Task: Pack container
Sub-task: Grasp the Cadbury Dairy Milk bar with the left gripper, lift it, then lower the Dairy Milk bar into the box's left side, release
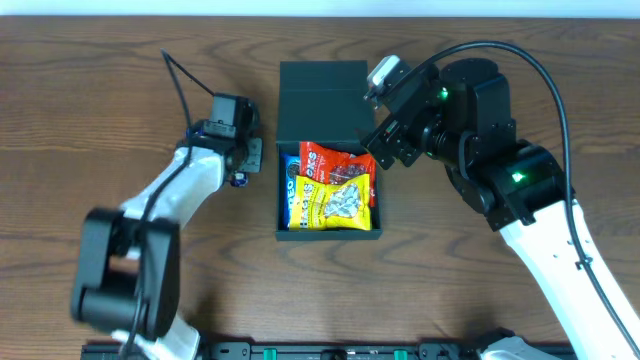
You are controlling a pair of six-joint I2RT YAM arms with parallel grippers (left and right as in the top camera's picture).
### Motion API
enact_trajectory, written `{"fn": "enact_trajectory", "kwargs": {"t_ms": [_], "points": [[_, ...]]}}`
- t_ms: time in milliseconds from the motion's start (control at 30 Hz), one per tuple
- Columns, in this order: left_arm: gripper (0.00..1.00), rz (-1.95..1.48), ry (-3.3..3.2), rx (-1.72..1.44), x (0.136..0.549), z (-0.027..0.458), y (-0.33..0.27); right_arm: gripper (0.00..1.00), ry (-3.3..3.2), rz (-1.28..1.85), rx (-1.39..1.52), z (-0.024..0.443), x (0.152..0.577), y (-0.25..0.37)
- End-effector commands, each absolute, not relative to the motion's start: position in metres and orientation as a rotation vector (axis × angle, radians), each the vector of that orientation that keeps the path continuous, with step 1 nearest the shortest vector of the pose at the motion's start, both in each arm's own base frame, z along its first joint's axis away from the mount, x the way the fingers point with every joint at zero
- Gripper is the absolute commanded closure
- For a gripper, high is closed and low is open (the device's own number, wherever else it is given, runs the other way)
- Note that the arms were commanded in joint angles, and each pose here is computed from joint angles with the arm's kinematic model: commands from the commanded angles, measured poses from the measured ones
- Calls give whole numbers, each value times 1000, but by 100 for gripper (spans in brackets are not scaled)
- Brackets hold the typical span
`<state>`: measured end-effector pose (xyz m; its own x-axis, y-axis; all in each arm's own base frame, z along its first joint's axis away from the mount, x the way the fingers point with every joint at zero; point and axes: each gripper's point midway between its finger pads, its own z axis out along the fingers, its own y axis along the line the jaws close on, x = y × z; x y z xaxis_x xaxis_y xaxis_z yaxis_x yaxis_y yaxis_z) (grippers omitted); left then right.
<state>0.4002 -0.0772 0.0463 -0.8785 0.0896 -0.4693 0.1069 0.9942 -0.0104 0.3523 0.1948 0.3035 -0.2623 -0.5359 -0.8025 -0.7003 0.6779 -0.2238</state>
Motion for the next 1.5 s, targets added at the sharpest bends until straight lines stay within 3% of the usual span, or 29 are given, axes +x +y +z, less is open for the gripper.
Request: {"fn": "enact_trajectory", "kwargs": {"t_ms": [0,233,767,800,867,900,1233,1467], "points": [[94,-59,2517,95,410,110,-75,1,1935,211,-940,310,353,191],[94,-222,2505,33,371,155,-100,1,1935,211,-940,310,353,191],[95,-479,2649,-34,323,143,-172,1,1935,211,-940,310,353,191],[89,-480,2652,-32,322,143,-173,1,1935,211,-940,310,353,191],[51,-481,2653,-34,321,143,-174,1,1935,211,-940,310,353,191],[44,-480,2652,-35,322,143,-174,1,1935,211,-940,310,353,191],[38,-205,2525,-152,354,151,-128,1,1935,211,-940,310,353,191],[34,86,2426,-208,379,160,-60,1,1935,211,-940,310,353,191]]}}
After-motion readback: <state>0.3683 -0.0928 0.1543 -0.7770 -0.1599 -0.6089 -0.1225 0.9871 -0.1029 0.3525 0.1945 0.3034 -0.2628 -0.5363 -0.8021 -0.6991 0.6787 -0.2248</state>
